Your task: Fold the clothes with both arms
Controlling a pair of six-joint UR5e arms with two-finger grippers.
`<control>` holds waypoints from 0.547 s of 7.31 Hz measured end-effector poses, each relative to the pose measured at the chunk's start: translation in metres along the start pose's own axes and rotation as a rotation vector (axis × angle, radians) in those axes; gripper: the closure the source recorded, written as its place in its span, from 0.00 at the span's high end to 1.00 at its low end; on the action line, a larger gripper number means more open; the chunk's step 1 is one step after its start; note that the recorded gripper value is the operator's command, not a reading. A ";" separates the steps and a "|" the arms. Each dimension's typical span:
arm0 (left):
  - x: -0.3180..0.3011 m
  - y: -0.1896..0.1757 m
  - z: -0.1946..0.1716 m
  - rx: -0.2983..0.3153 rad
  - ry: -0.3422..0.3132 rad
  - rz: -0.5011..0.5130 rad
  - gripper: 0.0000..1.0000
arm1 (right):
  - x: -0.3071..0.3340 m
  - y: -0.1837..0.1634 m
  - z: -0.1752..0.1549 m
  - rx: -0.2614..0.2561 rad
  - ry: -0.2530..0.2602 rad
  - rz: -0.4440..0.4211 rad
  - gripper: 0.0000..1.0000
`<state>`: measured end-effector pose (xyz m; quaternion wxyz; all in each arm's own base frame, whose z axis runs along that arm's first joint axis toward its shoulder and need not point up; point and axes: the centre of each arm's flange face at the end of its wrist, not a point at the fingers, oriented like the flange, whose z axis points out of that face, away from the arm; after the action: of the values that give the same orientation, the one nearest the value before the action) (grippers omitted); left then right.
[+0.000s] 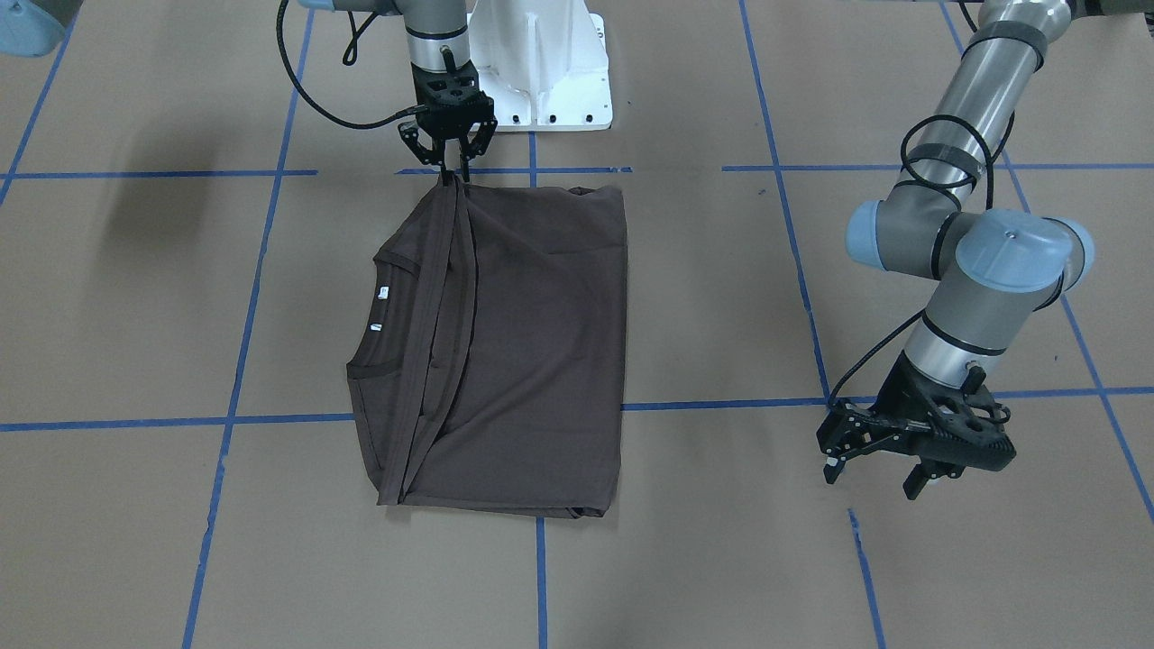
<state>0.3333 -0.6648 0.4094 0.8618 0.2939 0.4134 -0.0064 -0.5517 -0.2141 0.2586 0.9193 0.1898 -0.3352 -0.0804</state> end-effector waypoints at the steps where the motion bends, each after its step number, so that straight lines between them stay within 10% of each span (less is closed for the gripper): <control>1: 0.000 0.000 0.000 0.000 0.000 0.000 1.00 | 0.003 -0.003 0.000 0.004 0.006 0.004 0.00; 4: 0.001 0.000 0.000 0.000 0.001 0.001 1.00 | 0.019 -0.002 0.002 0.004 0.027 0.012 0.00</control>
<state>0.3339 -0.6644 0.4091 0.8617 0.2939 0.4137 -0.0059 -0.5382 -0.2218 0.2703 0.9238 0.1907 -0.3242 -0.0719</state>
